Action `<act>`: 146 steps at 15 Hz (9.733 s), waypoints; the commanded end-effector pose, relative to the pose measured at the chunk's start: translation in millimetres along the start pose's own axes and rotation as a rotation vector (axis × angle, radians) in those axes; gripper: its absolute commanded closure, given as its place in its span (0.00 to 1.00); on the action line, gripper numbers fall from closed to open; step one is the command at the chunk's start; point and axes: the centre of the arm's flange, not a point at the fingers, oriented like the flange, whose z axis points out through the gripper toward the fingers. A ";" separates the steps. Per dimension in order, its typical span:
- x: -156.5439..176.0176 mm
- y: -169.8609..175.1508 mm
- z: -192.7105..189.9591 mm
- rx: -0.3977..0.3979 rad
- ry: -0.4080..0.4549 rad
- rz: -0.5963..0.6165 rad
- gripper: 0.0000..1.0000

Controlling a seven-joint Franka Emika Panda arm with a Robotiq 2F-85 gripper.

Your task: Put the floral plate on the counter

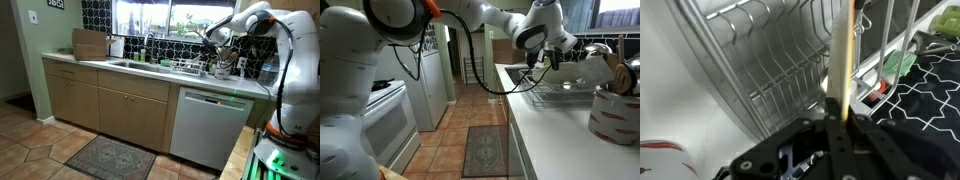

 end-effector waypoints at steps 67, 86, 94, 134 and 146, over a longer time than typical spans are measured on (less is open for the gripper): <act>-52.6 216.4 -238.1 -0.094 -0.102 0.298 0.93; -90.6 253.4 -225.2 -0.067 0.141 0.411 0.98; -95.0 276.1 -203.0 -0.017 0.183 0.234 0.98; -1.8 333.5 -127.8 0.153 -0.113 0.218 0.54; -1.1 333.5 -124.2 0.075 -0.162 0.184 0.00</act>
